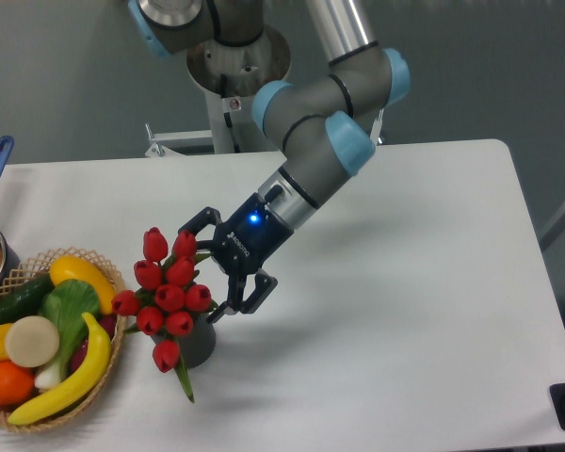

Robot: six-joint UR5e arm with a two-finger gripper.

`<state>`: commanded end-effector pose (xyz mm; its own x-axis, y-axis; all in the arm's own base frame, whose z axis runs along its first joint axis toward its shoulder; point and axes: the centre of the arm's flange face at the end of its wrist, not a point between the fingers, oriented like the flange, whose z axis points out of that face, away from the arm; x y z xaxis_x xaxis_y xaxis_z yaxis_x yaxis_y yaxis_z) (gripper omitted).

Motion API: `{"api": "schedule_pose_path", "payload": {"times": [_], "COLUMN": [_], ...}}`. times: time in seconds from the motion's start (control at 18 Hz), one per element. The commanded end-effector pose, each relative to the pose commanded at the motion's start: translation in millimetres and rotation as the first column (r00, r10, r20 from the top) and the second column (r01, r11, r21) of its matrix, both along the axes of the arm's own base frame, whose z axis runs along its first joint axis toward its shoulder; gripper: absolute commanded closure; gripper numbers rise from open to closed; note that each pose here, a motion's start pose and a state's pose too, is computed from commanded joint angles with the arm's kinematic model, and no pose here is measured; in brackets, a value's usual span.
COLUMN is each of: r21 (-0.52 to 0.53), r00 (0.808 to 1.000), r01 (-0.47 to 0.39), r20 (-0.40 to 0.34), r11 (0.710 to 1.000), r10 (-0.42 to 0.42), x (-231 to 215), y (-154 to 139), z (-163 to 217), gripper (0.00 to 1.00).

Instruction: Insert the flowers into the vase

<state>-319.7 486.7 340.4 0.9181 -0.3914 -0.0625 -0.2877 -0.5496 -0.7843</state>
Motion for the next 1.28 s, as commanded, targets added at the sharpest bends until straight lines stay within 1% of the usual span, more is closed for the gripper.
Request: {"api": "schedule_pose_path", "payload": {"times": [0.11,0.17,0.28,0.33,0.44,0.56,0.61,0.67,0.72,0.78,0.83,0.89,0.94,1.17,1.28], "r21": [-0.064,-0.112,-0.200,-0.217,-0.210,-0.171,-0.153,-0.163,-0.189,-0.203,-0.196,-0.197,-0.212,-0.303,-0.351], "r00": [0.996,0.989,0.967,0.953,0.925,0.890,0.860,0.826,0.799,0.782,0.768,0.761,0.765,0.795,0.811], "r01": [-0.044,-0.090,-0.181,-0.228,-0.309,-0.381,-0.422,-0.468,-0.507,-0.530,-0.543,-0.550,-0.541,-0.451,-0.406], "r20": [-0.077,-0.123,-0.213,-0.249,-0.293,-0.333,-0.378,-0.430,-0.470,-0.492,-0.509,-0.518,-0.527,-0.564,-0.564], "r11": [0.997,0.990,0.963,0.949,0.928,0.909,0.894,0.869,0.841,0.823,0.816,0.811,0.814,0.840,0.844], "r10": [0.039,0.076,0.137,0.172,0.241,0.310,0.342,0.364,0.375,0.382,0.389,0.390,0.371,0.224,0.155], "x": [-13.0,-27.8,-51.0,-66.3,-96.7,-119.4,-126.7,-130.2,-136.2,-140.1,-139.4,-140.5,-140.1,-142.7,-143.9], "y": [-5.5,-15.9,-36.4,-45.3,-66.2,-86.8,-97.1,-109.0,-121.8,-129.3,-137.0,-148.3,-157.5,-199.9,-223.9], "z": [3.2,1.1,-1.2,5.5,25.7,59.7,84.8,104.3,110.9,115.5,125.6,133.3,138.9,149.5,153.0], "gripper": [0.00,0.00,0.00,0.00,0.00,0.00,0.00,0.00,0.00,0.00,0.00,0.00,0.00,0.00,0.00]}}
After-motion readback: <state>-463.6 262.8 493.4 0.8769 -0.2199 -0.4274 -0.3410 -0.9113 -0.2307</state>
